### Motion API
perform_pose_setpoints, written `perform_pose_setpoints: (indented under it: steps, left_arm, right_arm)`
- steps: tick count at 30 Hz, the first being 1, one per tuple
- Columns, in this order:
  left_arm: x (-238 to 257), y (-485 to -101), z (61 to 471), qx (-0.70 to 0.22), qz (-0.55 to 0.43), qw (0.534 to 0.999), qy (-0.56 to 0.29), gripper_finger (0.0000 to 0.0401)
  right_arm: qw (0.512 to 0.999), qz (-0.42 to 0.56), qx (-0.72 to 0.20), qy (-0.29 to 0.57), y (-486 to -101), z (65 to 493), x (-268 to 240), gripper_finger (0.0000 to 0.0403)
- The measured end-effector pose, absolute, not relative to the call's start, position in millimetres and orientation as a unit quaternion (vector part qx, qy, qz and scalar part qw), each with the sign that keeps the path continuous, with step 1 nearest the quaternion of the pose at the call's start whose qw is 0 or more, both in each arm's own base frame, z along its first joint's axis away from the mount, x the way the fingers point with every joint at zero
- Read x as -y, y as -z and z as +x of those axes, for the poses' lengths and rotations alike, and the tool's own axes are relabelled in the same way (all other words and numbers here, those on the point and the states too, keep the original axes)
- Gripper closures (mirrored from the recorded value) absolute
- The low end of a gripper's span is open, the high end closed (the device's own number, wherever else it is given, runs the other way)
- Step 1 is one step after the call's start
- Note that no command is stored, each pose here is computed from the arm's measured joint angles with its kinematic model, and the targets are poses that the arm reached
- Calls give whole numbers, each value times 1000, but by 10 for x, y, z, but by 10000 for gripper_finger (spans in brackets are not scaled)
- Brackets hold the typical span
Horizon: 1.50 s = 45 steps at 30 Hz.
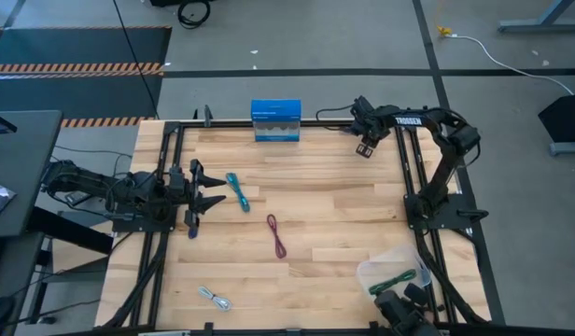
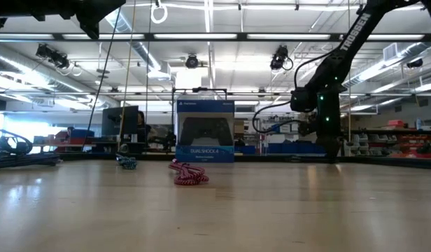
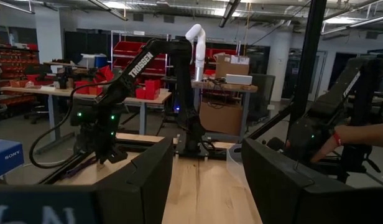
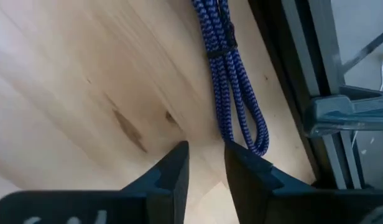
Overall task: Pick and place USB-C Cables
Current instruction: Put the right dark blue charger cable into the transparent bin
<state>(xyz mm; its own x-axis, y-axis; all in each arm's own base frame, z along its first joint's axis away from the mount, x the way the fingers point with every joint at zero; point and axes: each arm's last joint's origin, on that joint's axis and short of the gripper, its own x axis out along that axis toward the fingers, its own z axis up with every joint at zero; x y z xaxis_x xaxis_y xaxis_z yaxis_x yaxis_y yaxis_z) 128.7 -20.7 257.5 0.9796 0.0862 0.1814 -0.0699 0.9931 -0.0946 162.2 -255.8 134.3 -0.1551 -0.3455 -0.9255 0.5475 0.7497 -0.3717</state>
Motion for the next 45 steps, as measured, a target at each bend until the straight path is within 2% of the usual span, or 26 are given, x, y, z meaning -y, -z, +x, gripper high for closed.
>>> perform_pose_setpoints:
  steps: [4,9,19,25,28,34,37,45]
  left_arm:
    - [205,-2576,1288,93,-44,994,-40,202]
    - [205,-2576,1287,94,-44,994,-40,202]
    - [205,-2577,1287,94,-42,994,-41,202]
    - [205,-2577,1287,93,-40,994,-41,202]
    - [205,-2581,1287,96,-40,994,-41,202]
    - [204,-2593,1284,102,-42,993,-41,202]
    - [204,-2593,1284,102,-43,993,-41,202]
    - [204,-2594,1284,102,-43,993,-40,202]
  right_arm:
    - [647,89,-666,362,-1365,1610,2599,323]
    - [657,115,-647,370,-1359,1595,2627,392]
    - [677,144,-627,356,-1390,1608,2610,400]
    - [737,217,-571,291,-1575,1683,2454,401]
    - [752,230,-551,281,-1694,1699,2385,402]
    - [700,119,-584,394,-1798,1675,2428,398]
    - [703,126,-576,397,-1753,1659,2495,379]
    - [663,150,-615,399,-1415,1560,2653,302]
